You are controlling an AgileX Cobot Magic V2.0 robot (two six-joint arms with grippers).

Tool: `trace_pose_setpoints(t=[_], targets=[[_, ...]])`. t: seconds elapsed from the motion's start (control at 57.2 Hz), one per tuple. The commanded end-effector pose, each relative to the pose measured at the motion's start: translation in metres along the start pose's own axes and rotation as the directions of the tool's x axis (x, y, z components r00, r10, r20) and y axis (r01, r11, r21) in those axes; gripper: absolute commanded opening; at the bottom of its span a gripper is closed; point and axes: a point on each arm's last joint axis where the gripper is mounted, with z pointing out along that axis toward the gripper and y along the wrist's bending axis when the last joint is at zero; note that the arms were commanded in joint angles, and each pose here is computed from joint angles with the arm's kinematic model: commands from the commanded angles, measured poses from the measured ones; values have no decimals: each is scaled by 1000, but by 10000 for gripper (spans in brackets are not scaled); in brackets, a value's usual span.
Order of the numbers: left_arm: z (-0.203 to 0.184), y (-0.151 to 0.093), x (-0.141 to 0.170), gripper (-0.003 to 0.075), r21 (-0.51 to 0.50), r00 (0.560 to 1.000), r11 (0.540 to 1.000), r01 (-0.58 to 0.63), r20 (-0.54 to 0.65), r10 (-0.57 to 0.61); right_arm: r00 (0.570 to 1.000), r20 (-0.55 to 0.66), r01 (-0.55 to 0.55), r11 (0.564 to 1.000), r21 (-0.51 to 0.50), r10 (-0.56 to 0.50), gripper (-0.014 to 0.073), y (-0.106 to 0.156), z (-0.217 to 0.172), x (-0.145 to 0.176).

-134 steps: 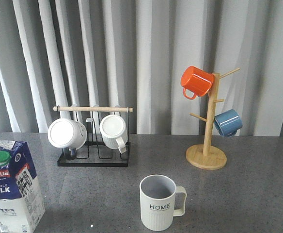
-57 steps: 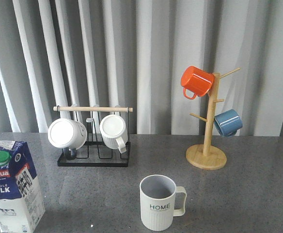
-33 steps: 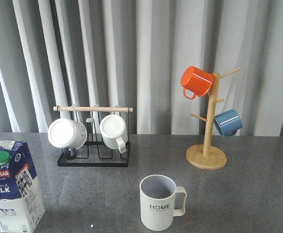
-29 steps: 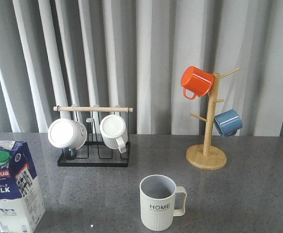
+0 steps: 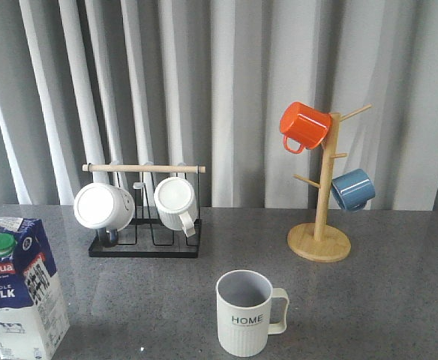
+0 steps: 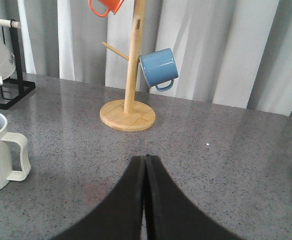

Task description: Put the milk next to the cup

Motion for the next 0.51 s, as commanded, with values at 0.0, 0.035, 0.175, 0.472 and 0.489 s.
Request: trace_pose_setpoints(t=[0.0, 0.035, 0.175, 0.472, 0.489], targets=[[10, -3, -14, 726, 30, 994, 999, -18, 105, 15, 995, 97, 15, 1000, 15, -16, -6, -2, -2, -16], [14, -4, -13, 725, 37, 995, 999, -30, 101, 26, 995, 97, 15, 1000, 15, -16, -6, -2, -2, -16], [30, -3, -11, 722, 36, 997, 999, -13, 72, 10, 995, 97, 15, 1000, 15, -16, -6, -2, -2, -16], [55, -5, -15, 722, 46, 998, 999, -28, 50, 26, 995, 98, 15, 1000, 15, -16, -6, -2, -2, -16], [56, -5, -15, 722, 46, 998, 999, -27, 51, 25, 995, 98, 15, 1000, 15, -16, -6, -2, -2, -16]])
